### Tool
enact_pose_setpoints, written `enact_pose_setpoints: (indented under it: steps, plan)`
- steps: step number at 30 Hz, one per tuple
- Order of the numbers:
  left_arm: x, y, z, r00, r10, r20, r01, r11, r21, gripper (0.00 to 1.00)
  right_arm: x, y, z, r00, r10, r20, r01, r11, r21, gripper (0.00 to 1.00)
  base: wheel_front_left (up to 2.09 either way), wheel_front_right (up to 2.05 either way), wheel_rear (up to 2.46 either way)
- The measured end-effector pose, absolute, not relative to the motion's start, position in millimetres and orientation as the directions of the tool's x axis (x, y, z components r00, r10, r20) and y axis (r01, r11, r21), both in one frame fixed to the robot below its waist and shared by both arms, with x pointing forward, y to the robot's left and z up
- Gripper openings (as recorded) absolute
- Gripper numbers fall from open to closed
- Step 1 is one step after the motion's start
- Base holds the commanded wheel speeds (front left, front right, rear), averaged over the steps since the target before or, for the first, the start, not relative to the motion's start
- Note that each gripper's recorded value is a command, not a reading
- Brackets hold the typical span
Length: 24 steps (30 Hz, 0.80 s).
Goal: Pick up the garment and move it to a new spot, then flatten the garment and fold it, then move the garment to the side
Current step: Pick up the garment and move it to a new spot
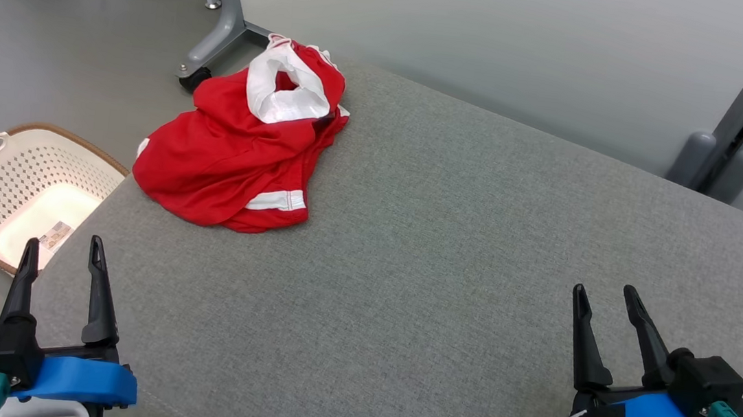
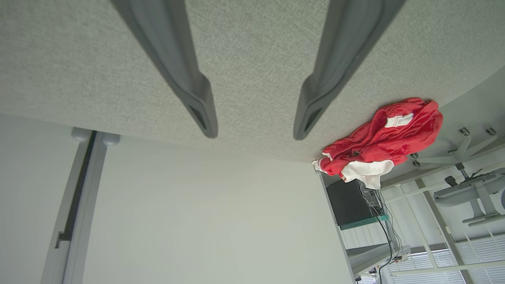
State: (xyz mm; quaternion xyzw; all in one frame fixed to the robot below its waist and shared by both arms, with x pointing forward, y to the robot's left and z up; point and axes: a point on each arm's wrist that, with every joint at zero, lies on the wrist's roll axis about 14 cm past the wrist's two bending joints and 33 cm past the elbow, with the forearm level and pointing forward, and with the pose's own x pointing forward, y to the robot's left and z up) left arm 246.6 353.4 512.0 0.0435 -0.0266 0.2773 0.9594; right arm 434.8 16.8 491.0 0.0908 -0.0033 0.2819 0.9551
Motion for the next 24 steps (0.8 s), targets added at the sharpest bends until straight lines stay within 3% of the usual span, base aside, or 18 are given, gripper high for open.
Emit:
enact_pose_setpoints:
  steps: [11,24]
  plan:
    - [283,358,526,0.867,0.486,0.109,-0.496,0.864,0.092,1.0,443,-1,480,0.865,0.5,0.037,-0.499,0.852,0.161,1.0,0.0,0.0,0.0]
    - [417,370,556,0.916,0.357,0.184,-0.384,0.913,0.139,1.0,476,-84,447,0.951,0.307,-0.016,-0.305,0.95,0.071,1.0,0.0,0.0,0.0]
